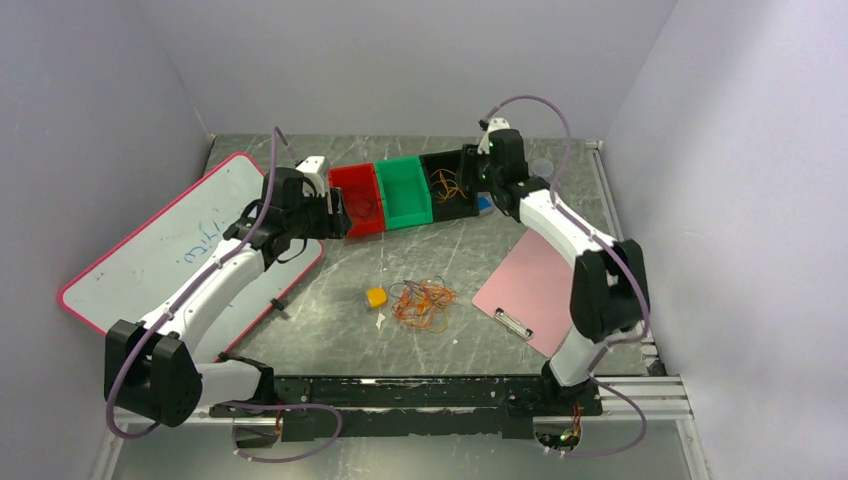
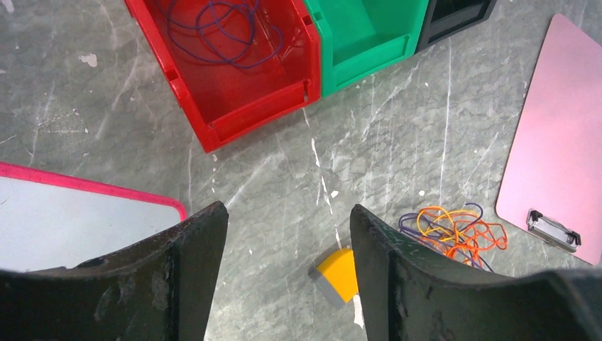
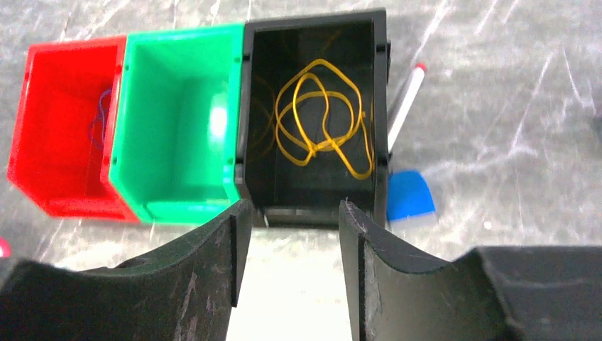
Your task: Untangle the cables
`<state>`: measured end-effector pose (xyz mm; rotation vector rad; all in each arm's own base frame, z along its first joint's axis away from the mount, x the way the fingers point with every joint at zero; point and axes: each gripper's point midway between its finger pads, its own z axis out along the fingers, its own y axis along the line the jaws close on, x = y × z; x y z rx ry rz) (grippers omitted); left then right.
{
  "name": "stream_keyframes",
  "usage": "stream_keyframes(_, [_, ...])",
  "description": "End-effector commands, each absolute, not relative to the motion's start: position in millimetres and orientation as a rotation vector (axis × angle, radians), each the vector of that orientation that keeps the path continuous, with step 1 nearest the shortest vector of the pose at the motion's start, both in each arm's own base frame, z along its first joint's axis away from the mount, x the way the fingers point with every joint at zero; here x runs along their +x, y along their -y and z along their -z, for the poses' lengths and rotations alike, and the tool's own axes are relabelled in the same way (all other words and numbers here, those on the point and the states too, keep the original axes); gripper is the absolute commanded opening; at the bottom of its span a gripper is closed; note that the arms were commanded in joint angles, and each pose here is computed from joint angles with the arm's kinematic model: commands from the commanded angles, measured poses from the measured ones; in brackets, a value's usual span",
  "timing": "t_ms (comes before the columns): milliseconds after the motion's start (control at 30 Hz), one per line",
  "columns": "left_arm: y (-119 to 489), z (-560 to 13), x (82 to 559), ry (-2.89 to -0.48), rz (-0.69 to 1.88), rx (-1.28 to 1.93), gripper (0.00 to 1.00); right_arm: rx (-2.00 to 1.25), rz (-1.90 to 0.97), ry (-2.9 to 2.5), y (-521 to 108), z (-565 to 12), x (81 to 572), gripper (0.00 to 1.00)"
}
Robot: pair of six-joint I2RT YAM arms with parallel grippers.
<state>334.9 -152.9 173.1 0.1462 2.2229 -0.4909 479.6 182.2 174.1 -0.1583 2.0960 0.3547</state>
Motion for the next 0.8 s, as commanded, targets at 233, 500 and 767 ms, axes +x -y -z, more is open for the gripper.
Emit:
stream_keyframes(233, [147.6, -184.5, 341.1, -2.176, 0.469, 0.141, 0.81, -0.171, -0.447, -2.05, -163.5, -175.0, 387.0, 0.57])
stream_keyframes(500, [147.3, -183.1, 342.8, -2.176, 0.464, 0.14, 0.81, -0.116, -0.444, -1.98, -146.3, -161.4, 354.2, 0.59])
stream_keyframes(767, [147.7, -182.5, 343.8, -2.175, 0.466, 0.142, 0.81, -0.085, -0.433, -1.919, -139.5, -167.9, 350.0, 0.61])
